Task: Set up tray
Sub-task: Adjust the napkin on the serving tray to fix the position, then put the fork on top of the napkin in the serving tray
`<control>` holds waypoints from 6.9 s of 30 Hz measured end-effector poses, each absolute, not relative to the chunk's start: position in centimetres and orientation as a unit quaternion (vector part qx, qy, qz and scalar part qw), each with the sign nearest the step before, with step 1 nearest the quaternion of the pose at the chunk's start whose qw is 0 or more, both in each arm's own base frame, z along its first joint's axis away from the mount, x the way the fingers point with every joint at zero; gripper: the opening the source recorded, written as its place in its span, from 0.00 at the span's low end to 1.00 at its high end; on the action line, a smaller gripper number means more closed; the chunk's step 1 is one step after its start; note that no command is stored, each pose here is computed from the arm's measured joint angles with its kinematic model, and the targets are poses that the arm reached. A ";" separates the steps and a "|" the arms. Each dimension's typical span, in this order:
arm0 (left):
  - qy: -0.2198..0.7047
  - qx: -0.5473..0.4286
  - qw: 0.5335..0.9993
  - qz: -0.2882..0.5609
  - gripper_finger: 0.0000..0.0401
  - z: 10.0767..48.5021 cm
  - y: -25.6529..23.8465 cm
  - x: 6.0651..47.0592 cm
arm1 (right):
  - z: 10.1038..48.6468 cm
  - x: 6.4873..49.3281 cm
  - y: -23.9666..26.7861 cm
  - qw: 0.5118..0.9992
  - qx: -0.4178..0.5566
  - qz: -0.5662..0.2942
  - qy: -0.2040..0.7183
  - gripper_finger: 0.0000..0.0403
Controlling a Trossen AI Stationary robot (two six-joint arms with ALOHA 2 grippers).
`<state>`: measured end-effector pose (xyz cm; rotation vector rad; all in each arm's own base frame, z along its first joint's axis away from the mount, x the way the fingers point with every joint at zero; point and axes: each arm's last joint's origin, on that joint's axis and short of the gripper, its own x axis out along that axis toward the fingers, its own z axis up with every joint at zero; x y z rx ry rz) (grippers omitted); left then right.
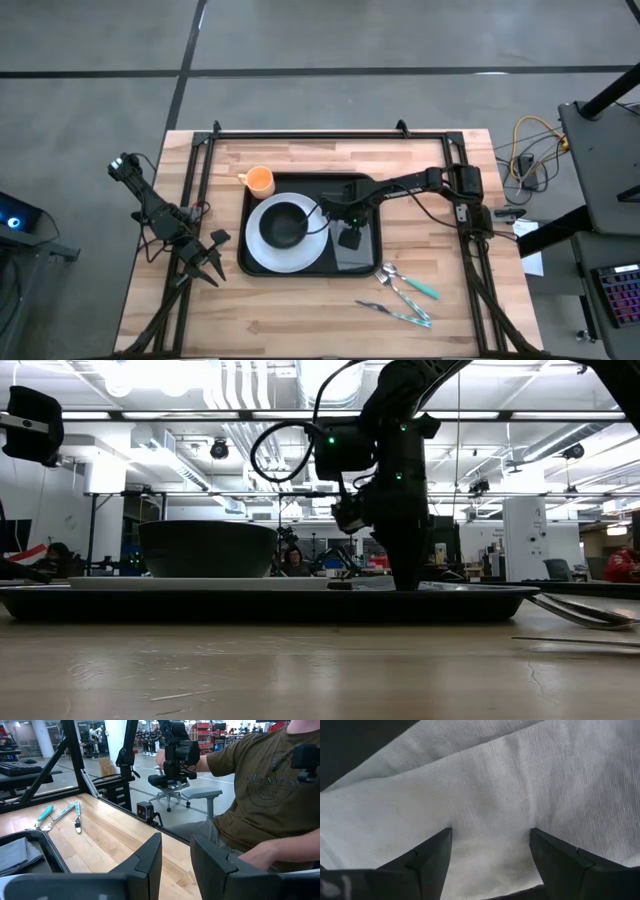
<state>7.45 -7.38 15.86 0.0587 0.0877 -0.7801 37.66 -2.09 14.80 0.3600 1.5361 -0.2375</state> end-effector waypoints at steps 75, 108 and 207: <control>0.043 0.029 0.924 -0.380 0.21 15.9 -7.4 7.5 | 19.3 24.3 16.7 0.642 0.395 -0.256 0.605 0.64; 0.043 0.029 0.924 -0.380 0.21 15.9 -7.4 7.5 | 15.4 23.6 18.1 0.633 0.333 -0.245 0.655 0.62; 0.043 0.029 0.924 -0.380 0.21 15.9 -7.4 7.5 | 20.8 32.1 6.4 0.530 0.554 -0.341 0.545 0.04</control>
